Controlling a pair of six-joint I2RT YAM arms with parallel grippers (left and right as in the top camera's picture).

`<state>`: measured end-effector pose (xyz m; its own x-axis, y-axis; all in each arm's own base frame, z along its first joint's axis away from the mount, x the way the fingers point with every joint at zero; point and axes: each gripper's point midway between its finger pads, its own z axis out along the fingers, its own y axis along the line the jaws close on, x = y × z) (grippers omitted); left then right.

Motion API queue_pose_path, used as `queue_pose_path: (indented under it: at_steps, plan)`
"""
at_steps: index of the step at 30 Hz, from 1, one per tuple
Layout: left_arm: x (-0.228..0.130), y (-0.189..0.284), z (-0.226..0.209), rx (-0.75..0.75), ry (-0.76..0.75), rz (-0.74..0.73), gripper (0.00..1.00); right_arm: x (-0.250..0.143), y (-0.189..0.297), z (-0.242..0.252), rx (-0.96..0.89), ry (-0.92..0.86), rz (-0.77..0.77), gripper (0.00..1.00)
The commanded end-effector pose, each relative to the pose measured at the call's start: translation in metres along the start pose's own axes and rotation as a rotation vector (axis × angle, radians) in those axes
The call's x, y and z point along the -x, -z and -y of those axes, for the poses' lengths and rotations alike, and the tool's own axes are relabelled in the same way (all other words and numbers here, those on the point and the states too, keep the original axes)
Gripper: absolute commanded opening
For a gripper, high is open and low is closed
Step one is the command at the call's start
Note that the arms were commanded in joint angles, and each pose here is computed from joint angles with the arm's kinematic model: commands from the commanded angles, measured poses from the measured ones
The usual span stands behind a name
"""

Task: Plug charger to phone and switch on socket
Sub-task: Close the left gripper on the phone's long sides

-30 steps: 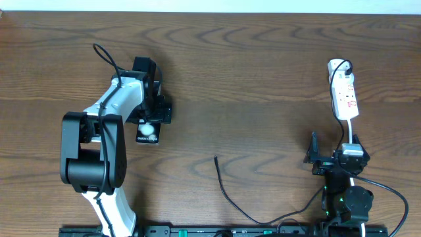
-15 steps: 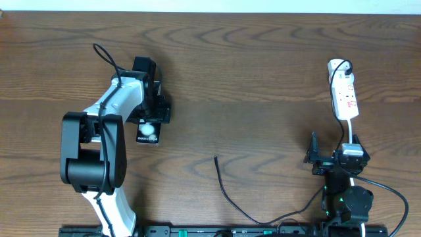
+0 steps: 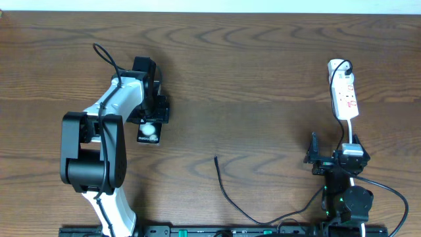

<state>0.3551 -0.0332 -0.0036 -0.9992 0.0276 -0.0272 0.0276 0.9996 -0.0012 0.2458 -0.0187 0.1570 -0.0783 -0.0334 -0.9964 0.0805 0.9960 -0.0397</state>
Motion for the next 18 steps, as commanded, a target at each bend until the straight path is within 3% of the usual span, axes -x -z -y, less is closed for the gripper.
queue_pose_path:
  at_steps: [1,18]
  plan:
    - [-0.0144,-0.0189,-0.0093,0.048,-0.005,-0.064,0.79,-0.0006,0.0002,0.0009,-0.003,0.008,-0.001,0.99]
    - [-0.0144,-0.0189,-0.0093,0.048,-0.005,-0.064,0.73,-0.0006,0.0002,0.0009,-0.003,0.008,-0.001,0.99]
